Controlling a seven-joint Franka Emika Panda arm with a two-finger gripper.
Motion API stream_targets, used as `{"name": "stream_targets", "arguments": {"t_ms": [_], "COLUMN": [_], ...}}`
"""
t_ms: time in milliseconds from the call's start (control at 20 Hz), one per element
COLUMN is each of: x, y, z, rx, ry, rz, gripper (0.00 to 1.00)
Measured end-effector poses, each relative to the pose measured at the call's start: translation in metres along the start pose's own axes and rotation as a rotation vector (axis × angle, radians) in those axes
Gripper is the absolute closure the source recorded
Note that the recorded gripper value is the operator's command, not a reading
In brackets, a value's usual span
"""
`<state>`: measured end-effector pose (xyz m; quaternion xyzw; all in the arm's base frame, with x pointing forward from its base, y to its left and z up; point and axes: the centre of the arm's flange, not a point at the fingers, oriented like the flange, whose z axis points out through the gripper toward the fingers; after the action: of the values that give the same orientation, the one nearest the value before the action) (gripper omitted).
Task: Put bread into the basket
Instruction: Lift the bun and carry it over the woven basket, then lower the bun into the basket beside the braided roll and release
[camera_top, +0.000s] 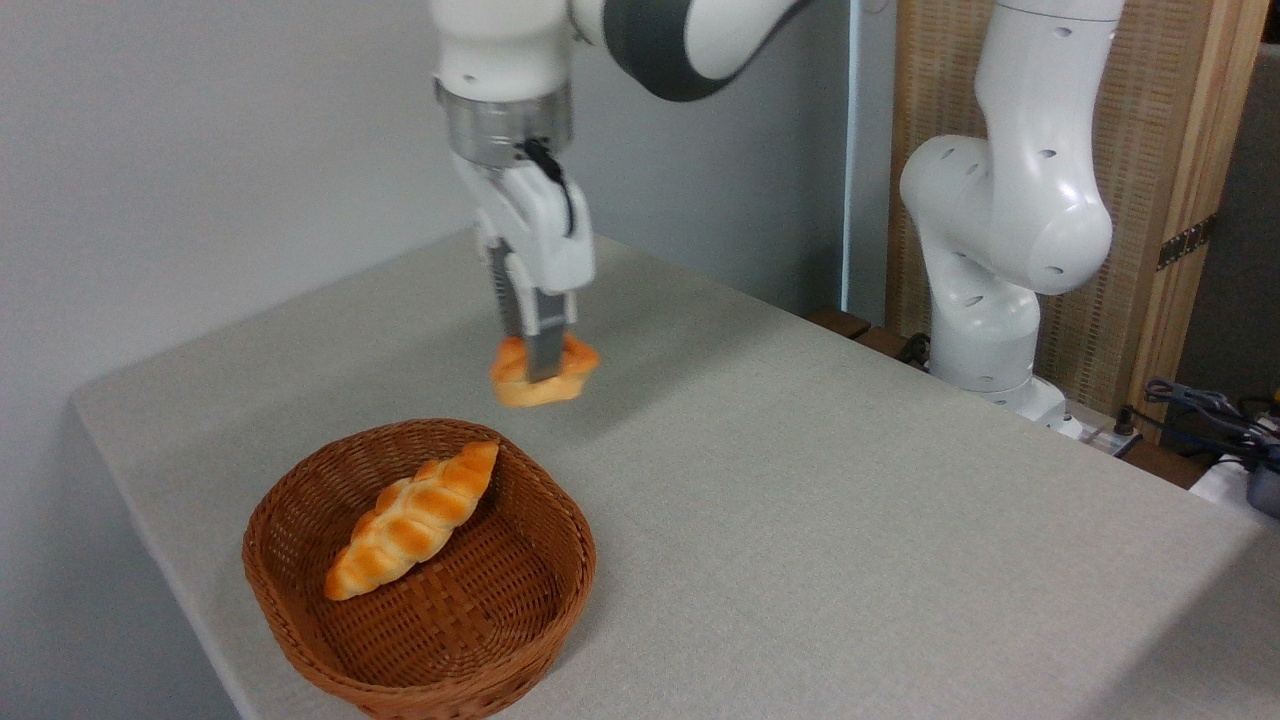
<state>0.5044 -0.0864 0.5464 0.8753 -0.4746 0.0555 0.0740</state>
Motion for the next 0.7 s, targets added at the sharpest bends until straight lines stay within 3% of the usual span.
{"name": "stream_targets", "arguments": {"t_ms": [250, 400, 550, 600, 650, 700], "x": [0.033, 0.050, 0.060, 0.063, 0.067, 0.071], "y": [-0.050, -0.076, -0.094, -0.098, -0.101, -0.105], "z": [0.004, 0.028, 0.059, 0.069, 0.079, 0.088], "rx": [0.065, 0.150, 0.197, 0.205, 0.216, 0.231], "ry": [0.014, 0.059, 0.073, 0.073, 0.076, 0.084], "rz": [-0.022, -0.028, -0.031, -0.030, -0.027, -0.025], "gripper": [0.60, 0.58, 0.54, 0.37, 0.03, 0.00]}}
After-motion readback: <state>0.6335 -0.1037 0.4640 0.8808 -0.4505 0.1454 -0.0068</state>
